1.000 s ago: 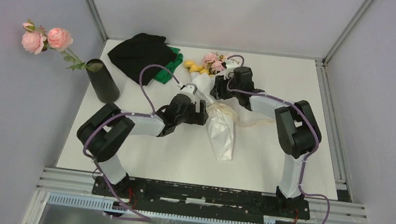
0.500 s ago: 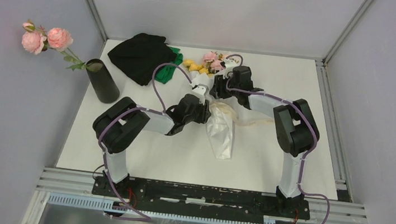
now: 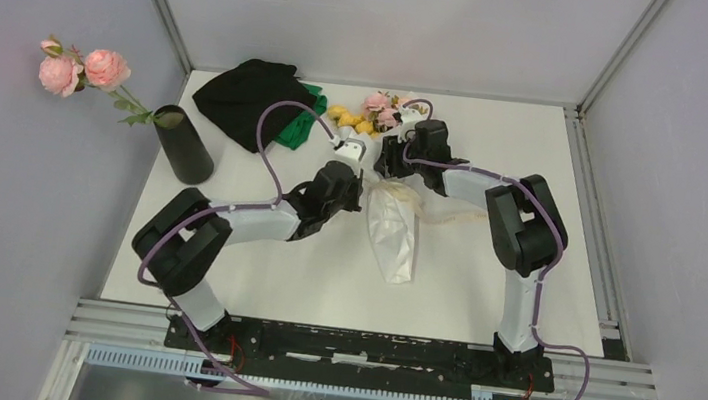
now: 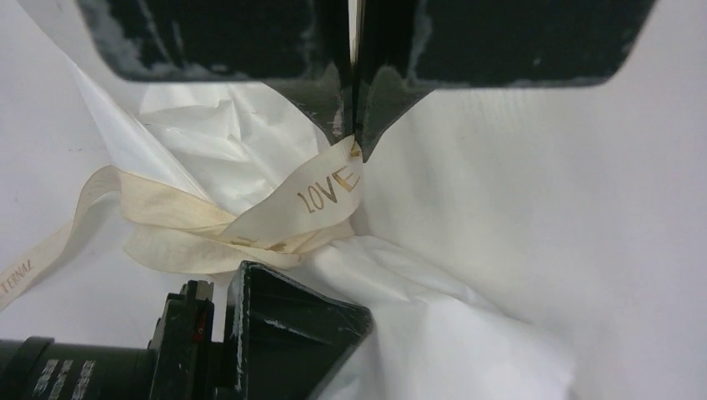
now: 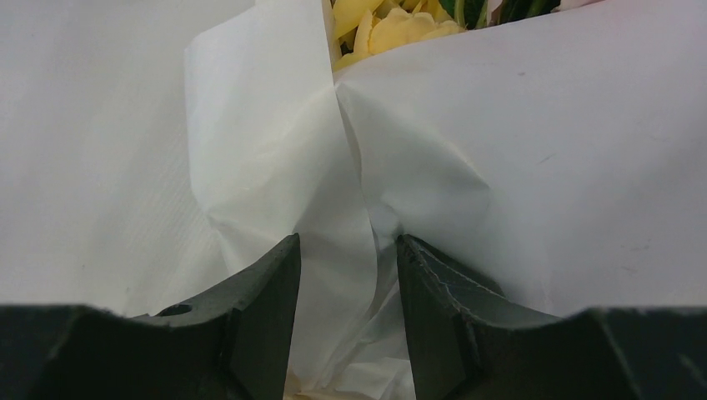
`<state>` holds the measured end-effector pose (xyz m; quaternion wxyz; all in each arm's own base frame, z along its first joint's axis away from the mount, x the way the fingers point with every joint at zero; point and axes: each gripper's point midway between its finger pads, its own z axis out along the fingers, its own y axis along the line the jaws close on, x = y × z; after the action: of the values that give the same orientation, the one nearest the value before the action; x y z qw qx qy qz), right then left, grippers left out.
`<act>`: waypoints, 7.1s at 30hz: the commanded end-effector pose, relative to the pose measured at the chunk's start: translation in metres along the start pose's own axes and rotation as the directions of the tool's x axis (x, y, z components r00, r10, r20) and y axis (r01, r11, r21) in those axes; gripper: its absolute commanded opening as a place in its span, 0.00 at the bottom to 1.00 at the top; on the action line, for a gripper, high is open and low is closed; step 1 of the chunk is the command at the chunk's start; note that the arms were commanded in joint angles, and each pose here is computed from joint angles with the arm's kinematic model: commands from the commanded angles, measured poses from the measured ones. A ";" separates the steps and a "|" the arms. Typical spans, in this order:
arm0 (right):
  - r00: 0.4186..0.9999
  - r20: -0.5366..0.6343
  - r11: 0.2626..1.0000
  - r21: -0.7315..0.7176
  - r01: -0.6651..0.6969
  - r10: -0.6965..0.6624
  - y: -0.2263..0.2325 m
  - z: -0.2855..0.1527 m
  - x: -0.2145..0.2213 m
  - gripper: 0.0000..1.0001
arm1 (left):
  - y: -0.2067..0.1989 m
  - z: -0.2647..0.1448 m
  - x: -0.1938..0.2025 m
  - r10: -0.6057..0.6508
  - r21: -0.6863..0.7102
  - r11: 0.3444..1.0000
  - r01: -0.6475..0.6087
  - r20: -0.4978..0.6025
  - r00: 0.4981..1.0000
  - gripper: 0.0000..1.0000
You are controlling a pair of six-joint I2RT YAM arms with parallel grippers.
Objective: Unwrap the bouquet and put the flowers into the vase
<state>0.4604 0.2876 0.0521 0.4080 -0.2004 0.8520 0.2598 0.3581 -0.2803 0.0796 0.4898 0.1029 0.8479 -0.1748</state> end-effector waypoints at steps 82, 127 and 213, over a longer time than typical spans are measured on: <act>0.972 -0.070 0.913 0.334 0.235 -0.225 -0.033 -0.089 0.002 0.69 | 0.017 0.030 -0.089 -0.127 -0.104 0.985 0.140 0.124 0.984 0.11; 0.952 -0.085 0.892 0.334 0.304 -0.293 0.010 -0.072 0.002 0.00 | 0.015 0.071 -0.028 -0.194 -0.040 0.980 0.194 -0.009 0.981 0.08; 0.977 -0.039 0.902 0.378 0.209 -0.210 -0.009 -0.120 0.021 0.00 | 0.011 0.134 0.008 -0.295 0.058 0.947 0.316 -0.234 0.926 0.93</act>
<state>0.3825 0.2112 0.0677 0.4332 -0.2227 0.8720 0.0490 0.4591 -0.3459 0.0419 0.3804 0.0541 0.8722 -0.3027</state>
